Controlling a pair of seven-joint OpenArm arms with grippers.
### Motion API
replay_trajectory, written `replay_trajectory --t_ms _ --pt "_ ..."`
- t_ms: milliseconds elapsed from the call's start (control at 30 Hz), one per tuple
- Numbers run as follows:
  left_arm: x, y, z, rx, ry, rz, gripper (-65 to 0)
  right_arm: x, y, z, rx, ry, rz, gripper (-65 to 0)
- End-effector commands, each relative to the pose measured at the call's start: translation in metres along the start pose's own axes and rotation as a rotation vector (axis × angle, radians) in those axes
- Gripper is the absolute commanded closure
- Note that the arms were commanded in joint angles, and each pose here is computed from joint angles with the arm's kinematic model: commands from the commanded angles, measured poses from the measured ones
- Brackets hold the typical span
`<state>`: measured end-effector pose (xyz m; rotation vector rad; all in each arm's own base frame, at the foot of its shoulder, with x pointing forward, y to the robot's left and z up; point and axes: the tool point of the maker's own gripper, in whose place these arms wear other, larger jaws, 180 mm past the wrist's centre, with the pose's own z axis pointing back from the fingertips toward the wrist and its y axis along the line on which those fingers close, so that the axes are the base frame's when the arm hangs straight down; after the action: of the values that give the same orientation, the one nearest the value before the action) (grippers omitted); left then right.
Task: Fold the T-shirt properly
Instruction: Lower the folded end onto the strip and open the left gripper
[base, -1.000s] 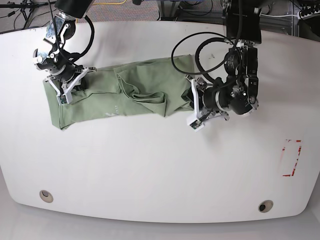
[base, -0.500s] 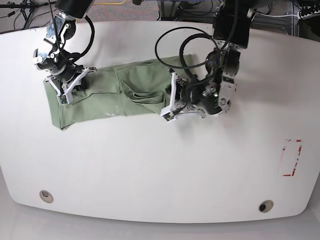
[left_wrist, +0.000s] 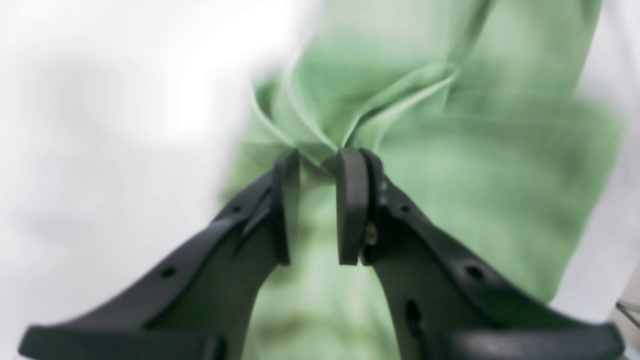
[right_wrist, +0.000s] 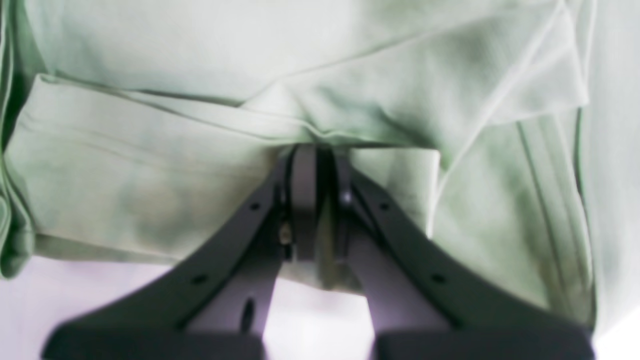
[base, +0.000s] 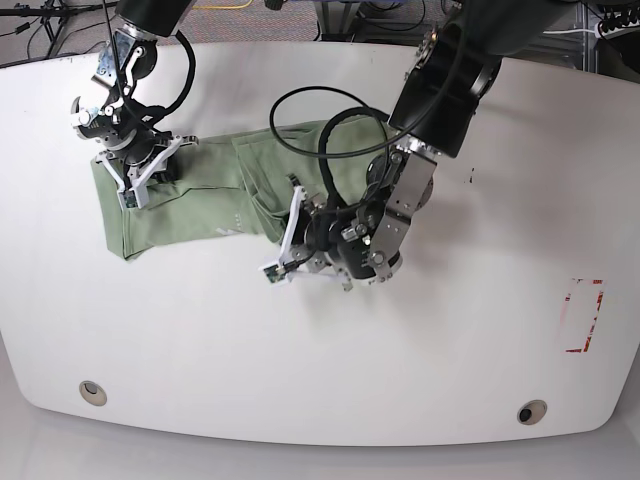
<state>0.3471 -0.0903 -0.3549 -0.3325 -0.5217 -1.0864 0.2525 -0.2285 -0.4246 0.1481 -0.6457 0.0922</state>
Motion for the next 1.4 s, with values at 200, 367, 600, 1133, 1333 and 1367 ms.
replay_trajectory --t_ms 200,367,600,1133,1333,1367 --pt "0.052 0.020 0.010 0.037 -0.119 -0.078 -10.6 0.000 -0.003 0.001 -0.010 0.012 0.013 -4.0" --pt "0.064 0.021 0.025 0.062 -0.155 -0.108 -10.6 0.009 -0.004 0.001 -0.014 -0.003 0.018 -4.0" --pt "0.042 0.025 0.060 0.139 -0.152 -0.043 -10.4 0.013 -0.003 0.001 -0.012 -0.013 0.021 -4.0" --pt "-0.101 -0.001 0.050 0.123 -0.011 0.208 -10.3 0.055 -0.009 0.023 -0.076 -0.054 0.101 -4.1" --pt "-0.141 -0.001 0.036 0.097 0.029 0.253 -10.3 0.078 -0.013 0.035 -0.113 -0.073 0.127 -4.9" --pt "-0.146 0.000 0.034 0.094 0.033 0.258 -10.3 0.082 -0.014 0.036 -0.118 -0.079 0.129 -6.0"
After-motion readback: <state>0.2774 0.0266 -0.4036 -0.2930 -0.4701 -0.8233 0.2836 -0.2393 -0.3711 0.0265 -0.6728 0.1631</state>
